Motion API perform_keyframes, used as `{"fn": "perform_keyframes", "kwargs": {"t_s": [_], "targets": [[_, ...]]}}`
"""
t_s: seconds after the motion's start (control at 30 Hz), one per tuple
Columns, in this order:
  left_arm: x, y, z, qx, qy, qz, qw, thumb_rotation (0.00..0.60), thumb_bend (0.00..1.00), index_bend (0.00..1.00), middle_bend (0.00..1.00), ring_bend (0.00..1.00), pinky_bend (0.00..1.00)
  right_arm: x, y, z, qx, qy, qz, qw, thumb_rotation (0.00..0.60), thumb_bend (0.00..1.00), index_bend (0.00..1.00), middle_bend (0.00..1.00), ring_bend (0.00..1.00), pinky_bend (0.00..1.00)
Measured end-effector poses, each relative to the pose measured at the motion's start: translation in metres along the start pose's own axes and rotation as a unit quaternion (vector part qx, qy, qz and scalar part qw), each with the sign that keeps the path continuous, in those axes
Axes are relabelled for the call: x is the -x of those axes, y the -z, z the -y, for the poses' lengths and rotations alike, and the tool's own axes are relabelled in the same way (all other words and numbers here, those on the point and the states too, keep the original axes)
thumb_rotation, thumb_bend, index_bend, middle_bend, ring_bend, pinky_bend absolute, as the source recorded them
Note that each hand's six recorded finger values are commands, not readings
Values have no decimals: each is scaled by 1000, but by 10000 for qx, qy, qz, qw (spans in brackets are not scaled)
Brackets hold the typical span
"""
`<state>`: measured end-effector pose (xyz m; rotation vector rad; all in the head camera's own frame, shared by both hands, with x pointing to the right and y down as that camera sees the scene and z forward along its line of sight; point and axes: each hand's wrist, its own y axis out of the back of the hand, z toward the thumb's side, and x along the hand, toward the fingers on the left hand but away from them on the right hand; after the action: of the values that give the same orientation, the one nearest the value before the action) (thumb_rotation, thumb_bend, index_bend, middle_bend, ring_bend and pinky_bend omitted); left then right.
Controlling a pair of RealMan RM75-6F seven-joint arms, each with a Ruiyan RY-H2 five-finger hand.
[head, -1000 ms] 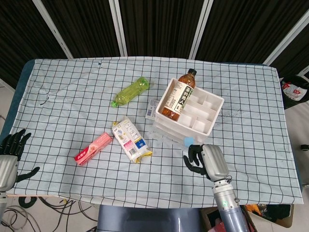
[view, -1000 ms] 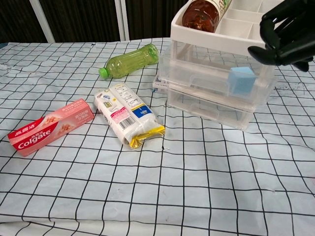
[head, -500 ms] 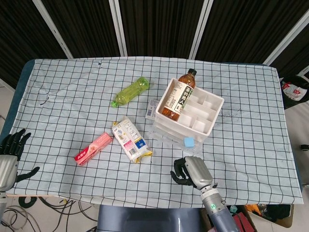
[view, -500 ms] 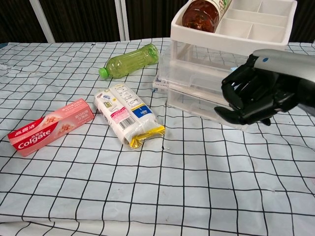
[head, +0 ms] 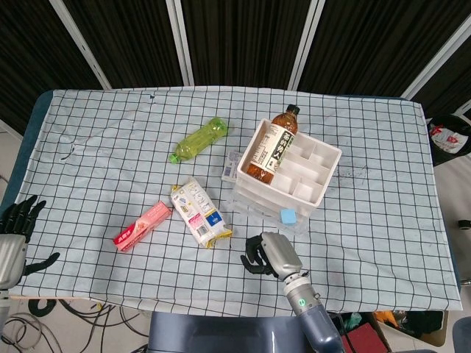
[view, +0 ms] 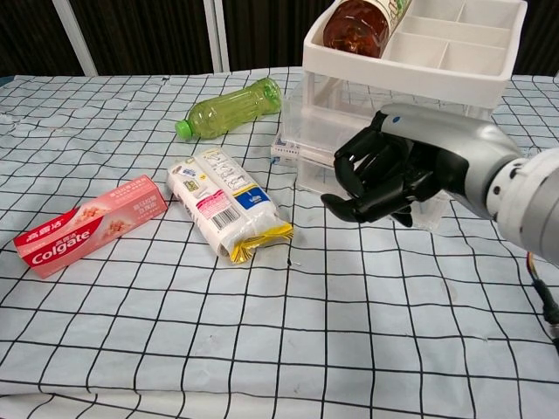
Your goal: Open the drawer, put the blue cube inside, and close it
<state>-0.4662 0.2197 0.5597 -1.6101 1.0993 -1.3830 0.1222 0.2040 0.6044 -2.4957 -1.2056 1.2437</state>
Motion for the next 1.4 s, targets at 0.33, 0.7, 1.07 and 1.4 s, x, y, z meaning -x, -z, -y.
{"fn": "perform_keyframes", "kwargs": {"t_s": [0.33,0.7,1.07,1.4], "targets": [[-2,2,-1,-2,-12,-42,10000,600,19,0,0,0,0,19,-3,16,263,-176,130,9994,600,367,794,848,851,772],[-3,3,-1,34,-1,-95,9999,600,19,0,0,0,0,46,-5,17,372,-80,227,9990,600,371,794,840,844,767],[-4,4,-1,61,24,-123,9999,600,19,0,0,0,0,69,12,3,446,229,573,9971,600,379,794,840,844,767],[-4,3,0,61,36,-135,9999,600,19,0,0,0,0,77,24,-15,589,454,795,9941,600,381,794,840,844,767]]}}
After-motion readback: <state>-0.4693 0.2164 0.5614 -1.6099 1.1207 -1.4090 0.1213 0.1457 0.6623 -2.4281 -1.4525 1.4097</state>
